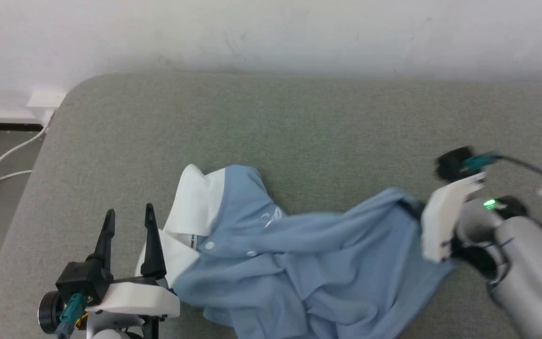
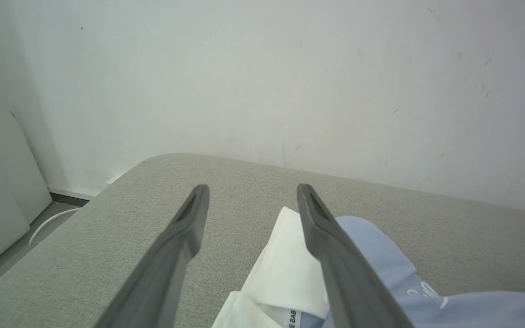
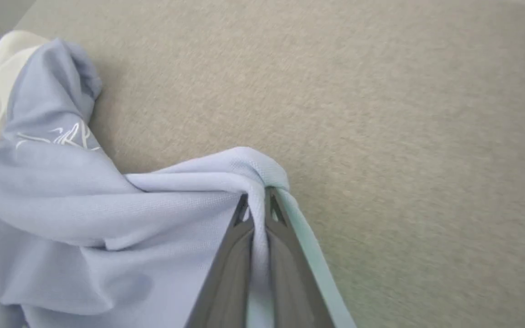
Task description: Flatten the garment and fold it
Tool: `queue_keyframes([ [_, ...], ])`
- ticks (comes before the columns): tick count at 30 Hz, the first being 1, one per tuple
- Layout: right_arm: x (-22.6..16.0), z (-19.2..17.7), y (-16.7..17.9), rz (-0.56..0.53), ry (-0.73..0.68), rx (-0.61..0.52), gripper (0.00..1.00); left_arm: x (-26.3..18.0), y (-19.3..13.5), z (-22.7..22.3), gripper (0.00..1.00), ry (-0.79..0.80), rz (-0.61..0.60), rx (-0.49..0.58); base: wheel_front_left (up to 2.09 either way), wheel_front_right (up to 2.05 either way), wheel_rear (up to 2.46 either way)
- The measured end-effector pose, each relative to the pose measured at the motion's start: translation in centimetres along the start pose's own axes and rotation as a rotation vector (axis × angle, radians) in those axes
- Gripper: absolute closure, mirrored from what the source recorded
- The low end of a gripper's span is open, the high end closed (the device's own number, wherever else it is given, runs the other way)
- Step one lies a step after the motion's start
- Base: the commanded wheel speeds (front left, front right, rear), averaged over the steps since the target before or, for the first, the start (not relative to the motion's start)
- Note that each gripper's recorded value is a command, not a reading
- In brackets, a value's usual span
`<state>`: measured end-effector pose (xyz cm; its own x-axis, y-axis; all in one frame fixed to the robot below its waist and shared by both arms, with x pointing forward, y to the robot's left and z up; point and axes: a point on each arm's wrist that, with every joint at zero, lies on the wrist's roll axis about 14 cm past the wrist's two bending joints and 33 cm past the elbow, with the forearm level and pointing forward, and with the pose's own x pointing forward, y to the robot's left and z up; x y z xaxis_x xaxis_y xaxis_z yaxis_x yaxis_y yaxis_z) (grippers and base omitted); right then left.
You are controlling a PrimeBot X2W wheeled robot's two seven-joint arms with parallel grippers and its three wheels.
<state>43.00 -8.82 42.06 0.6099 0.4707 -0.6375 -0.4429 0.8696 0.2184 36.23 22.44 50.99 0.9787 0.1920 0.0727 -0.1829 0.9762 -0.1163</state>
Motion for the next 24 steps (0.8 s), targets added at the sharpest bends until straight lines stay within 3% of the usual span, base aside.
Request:
queue_keyframes([
  [5,-3.8,2.4,-7.2,-0.186,-0.204,0.131,1.00,0.3,-0.7,0.2,0.00,-0.010,-0.020,-0.004,0.00,0.00,0.00],
  [11,-10.3,-6.6,-15.0,-0.466,-0.193,0.361,1.00,0.4,-1.5,0.2,0.00,-0.012,-0.041,-0.019,0.00,0.00,0.00],
  [15,-14.7,-13.3,-16.4,-0.617,-0.141,0.494,1.00,0.2,-1.4,-0.3,0.00,0.001,-0.042,-0.015,0.00,0.00,0.00],
  [19,-15.9,-16.9,-14.3,-0.655,-0.059,0.565,1.00,0.1,-1.5,-0.6,0.00,0.010,-0.045,-0.012,0.00,0.00,0.00],
  [20,-15.8,-16.8,-13.6,-0.646,-0.058,0.569,0.63,0.1,-1.5,-0.7,0.00,0.013,-0.045,-0.011,0.00,0.00,0.00],
  [21,-15.6,-16.3,-13.1,-0.635,-0.070,0.566,0.00,0.1,-1.5,-0.8,0.00,0.015,-0.049,-0.013,0.00,0.00,0.00],
  [24,-15.4,-13.2,-12.4,-0.617,-0.151,0.502,0.00,0.1,-1.5,-0.9,0.00,0.019,-0.050,-0.009,0.00,0.00,0.00],
])
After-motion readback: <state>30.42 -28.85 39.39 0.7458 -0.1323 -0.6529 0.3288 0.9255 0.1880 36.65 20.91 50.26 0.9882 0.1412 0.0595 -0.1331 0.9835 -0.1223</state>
